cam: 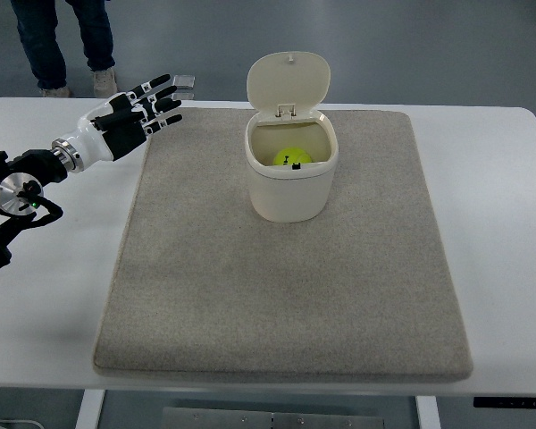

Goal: Put tennis ball into box with left hand

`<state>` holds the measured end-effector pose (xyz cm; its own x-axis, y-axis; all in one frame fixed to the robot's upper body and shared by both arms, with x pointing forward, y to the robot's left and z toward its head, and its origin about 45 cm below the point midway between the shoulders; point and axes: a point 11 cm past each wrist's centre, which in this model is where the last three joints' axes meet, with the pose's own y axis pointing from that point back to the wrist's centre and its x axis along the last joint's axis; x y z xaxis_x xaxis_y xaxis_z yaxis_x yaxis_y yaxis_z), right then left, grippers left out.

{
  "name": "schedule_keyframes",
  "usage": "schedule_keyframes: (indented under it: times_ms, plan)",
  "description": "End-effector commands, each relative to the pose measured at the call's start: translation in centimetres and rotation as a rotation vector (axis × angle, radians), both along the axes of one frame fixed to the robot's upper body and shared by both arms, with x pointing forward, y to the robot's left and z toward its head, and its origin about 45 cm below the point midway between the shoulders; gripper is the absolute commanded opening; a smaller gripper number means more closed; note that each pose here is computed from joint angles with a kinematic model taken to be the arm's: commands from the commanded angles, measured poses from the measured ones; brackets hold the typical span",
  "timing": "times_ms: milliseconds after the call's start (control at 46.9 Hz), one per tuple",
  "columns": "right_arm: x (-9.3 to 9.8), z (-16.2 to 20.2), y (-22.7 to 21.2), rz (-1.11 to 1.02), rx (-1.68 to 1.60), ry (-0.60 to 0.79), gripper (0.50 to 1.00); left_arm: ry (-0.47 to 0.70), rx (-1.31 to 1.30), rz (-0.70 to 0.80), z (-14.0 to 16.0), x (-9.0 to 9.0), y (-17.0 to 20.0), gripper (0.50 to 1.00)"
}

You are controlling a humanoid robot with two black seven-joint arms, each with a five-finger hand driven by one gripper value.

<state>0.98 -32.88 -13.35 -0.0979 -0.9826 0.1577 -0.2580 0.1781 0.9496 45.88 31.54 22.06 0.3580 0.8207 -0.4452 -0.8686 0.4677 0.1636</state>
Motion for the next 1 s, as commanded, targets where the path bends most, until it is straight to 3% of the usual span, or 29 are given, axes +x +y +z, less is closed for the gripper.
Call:
schedule_keyframes:
  times_ms: [0,256,982]
  plan:
    - [0.0,0.0,0.0,0.0,0.0,0.0,0.938,0.004,-0.01,0.007,0.33,0.17,0.14,0.994]
    - [0.0,0.0,0.0,0.0,0.0,0.0,0.94,0.024,-0.099,0.077,0.77,0.57,0.61,0.994]
    - [0.0,0.0,0.0,0.0,0.0,0.0,0.938,0.016,-0.1,0.073,1.03,0.68,0.61,0.994]
